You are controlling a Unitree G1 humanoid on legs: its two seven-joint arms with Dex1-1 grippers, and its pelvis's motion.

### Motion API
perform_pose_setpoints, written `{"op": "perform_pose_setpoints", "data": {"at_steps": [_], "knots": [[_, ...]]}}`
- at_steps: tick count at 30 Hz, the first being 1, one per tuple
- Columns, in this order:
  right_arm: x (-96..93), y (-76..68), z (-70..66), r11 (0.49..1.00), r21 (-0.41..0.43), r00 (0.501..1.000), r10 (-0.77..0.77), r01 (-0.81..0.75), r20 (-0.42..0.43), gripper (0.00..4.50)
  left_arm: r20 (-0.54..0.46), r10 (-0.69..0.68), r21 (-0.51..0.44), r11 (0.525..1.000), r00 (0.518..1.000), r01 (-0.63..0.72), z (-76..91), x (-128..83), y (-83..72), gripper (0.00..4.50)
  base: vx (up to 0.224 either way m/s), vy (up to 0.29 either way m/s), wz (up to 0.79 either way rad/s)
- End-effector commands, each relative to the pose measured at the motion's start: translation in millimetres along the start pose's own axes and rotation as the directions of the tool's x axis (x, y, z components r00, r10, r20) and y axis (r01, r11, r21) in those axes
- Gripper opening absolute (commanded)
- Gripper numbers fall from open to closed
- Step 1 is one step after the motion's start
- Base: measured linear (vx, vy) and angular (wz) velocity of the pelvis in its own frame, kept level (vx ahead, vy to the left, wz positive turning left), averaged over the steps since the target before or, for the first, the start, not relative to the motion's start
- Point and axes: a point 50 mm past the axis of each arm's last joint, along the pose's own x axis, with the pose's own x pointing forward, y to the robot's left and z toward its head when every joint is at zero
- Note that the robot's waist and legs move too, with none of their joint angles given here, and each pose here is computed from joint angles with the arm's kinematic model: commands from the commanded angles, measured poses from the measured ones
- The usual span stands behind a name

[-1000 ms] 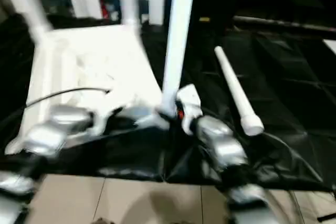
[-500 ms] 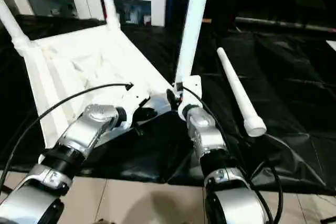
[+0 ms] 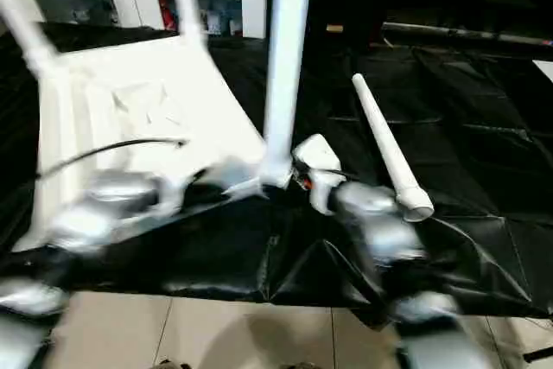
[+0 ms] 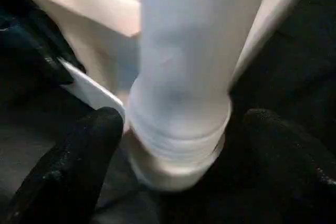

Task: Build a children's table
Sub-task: Rotate leg to tighten

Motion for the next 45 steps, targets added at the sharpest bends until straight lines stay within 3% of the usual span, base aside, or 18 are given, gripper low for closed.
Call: {"op": "perform_pose_setpoints", "data": {"at_steps": [1, 11, 27, 29, 33, 36, 37, 38, 41, 45], "knots": [[1.2, 5.1, 3.3, 0.998, -0.023, 0.998, 0.066, -0.066, 0.002, 4.11, 0.057, -0.125, 0.035, 0.992, 0.991, 0.123, 8.3, 7.4, -12.3, 0.0, 0.0, 0.0, 0.0], [3.0, 12.1, -1.3, 0.993, -0.003, 0.993, 0.119, -0.12, -0.017, 4.11, 0.06, -0.164, 0.04, 0.986, 0.985, 0.162, 6.0, 3.2, -14.7, 0.0, 0.0, 0.0, 0.0], [8.2, 13.7, -4.3, 0.995, 0.008, 0.995, 0.097, -0.097, -0.013, 2.83, 0.047, -0.164, 0.039, 0.986, 0.985, 0.163, 3.9, 1.1, -14.4, 0.0, 0.0, 0.0, 0.0], [12.1, 7.7, -7.7, 0.997, 0.078, 1.0, -0.02, 0.019, 0.021, 2.78, 0.042, -0.112, 0.021, 0.994, 0.993, 0.111, 3.5, 4.1, -10.9, 0.0, 0.0, 0.0, 0.0], [20.3, -1.4, -17.4, 0.946, 0.226, 0.97, -0.243, 0.233, 0.018, 2.73, 0.037, 0.033, -0.027, 0.999, 0.999, -0.032, 4.2, 15.1, -2.3, 0.0, 0.0, 0.0, 0.0], [35.2, 2.7, -27.0, 0.86, 0.313, 0.912, -0.405, 0.402, -0.061, 2.72, 0.017, 0.187, -0.075, 0.98, 0.982, -0.186, 10.4, 34.0, 3.4, 0.0, 0.0, 0.0, 0.0], [43.0, 4.1, -29.3, 0.796, 0.335, 0.86, -0.498, 0.504, -0.111, 2.72, 0.024, 0.244, -0.12, 0.963, 0.969, -0.24, 16.2, 45.6, 3.9, 0.0, 0.0, 0.0, 0.0], [47.1, 5.4, -30.3, 0.762, 0.349, 0.835, -0.533, 0.545, -0.139, 2.72, 0.028, 0.267, -0.139, 0.955, 0.963, -0.261, 19.8, 52.0, 3.1, 0.0, 0.0, 0.0, 0.0], [58.6, 10.7, -28.8, 0.715, 0.383, 0.805, -0.569, 0.585, -0.168, 2.72, 0.041, 0.305, -0.152, 0.943, 0.952, -0.296, 29.6, 66.9, -0.5, 0.0, 0.0, 0.0, 0.0], [70.0, 14.4, -21.3, 0.717, 0.381, 0.804, -0.576, 0.584, -0.148, 2.72, 0.029, 0.327, -0.135, 0.938, 0.945, -0.32, 35.6, 77.5, -2.9, 0.0, 0.0, 0.0, 0.0]]}}
